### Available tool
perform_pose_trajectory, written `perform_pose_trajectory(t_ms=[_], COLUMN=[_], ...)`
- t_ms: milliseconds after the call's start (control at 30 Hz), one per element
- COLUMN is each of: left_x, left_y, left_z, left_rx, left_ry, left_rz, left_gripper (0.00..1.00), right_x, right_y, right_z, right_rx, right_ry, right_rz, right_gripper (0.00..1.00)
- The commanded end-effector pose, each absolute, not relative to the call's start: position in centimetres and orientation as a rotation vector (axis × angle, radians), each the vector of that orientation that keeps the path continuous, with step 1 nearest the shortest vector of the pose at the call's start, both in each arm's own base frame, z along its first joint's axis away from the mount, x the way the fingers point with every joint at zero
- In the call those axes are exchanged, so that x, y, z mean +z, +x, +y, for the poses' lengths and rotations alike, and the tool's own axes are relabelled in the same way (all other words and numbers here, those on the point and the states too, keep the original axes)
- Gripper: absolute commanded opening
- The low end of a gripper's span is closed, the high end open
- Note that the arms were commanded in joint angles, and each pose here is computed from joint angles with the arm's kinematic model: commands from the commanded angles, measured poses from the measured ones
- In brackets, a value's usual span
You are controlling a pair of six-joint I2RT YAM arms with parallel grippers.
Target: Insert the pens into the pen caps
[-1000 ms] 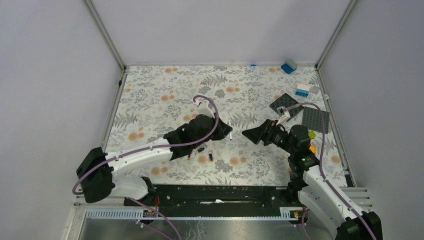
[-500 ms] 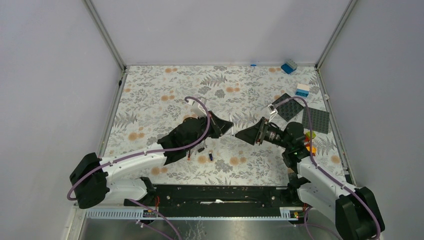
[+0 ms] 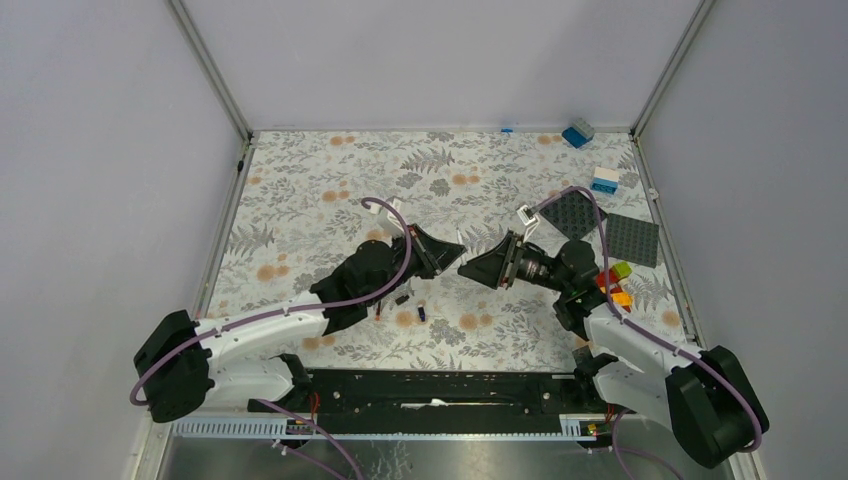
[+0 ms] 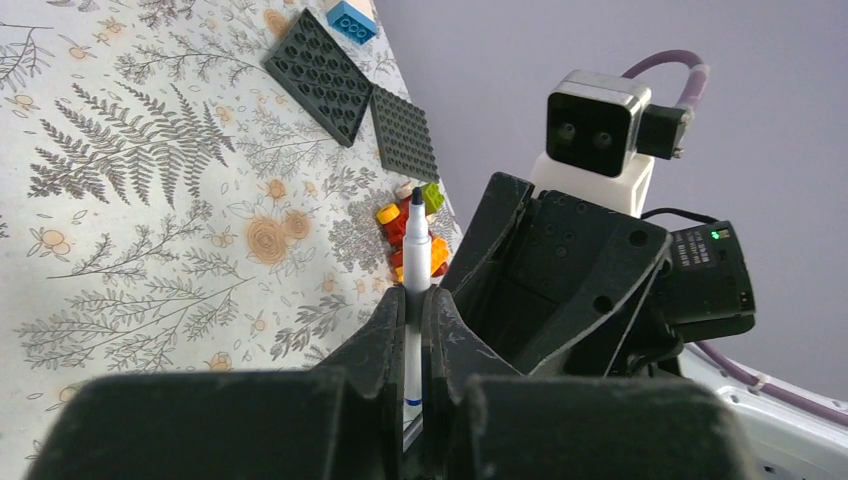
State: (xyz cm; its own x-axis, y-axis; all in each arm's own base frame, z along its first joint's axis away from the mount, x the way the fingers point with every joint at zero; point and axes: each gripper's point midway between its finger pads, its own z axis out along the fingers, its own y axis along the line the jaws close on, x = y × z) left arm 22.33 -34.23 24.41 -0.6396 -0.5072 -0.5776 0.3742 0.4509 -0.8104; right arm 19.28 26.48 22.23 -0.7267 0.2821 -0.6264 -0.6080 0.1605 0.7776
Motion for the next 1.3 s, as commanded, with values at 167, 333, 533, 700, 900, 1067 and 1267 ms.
perform_pose_trajectory(t_ms=[167,333,533,700,900,1067,1267], left_x=[27.5,27.6,27.5,27.3,27.2,26.3,23.9], left_y=[22.1,21.9,21.7,21.7,21.5,21.6,21.8], left_z=[-33.8,-33.9,-33.9,-33.8,-33.7,-32.9,-30.3], left_rx=[-1.398,-1.420,-1.441,-1.443,-1.453,-1.400,-1.213], left_ry=[-0.136,-0.131,-0.136,-0.142,-0.142,-0.156,-0.188], left_rz=[1.742,1.729,1.719,1.720,1.714,1.748,1.855], left_gripper=[0.00,0.00,0.00,0.00,0.00,0.22,0.44], right_x=[25.6,25.5,25.4,24.9,24.4,23.7,21.2], right_y=[20.2,20.4,20.9,21.5,21.9,22.2,23.3], right_z=[27.2,27.3,27.4,27.4,27.5,27.1,26.1], right_rx=[1.652,1.657,1.650,1.640,1.631,1.562,1.373], right_ry=[-0.336,-0.318,-0.291,-0.259,-0.237,-0.248,-0.250], right_rz=[1.609,1.607,1.618,1.643,1.664,1.680,1.786], right_gripper=[0.40,0.36,0.29,0.17,0.00,0.00,0.00])
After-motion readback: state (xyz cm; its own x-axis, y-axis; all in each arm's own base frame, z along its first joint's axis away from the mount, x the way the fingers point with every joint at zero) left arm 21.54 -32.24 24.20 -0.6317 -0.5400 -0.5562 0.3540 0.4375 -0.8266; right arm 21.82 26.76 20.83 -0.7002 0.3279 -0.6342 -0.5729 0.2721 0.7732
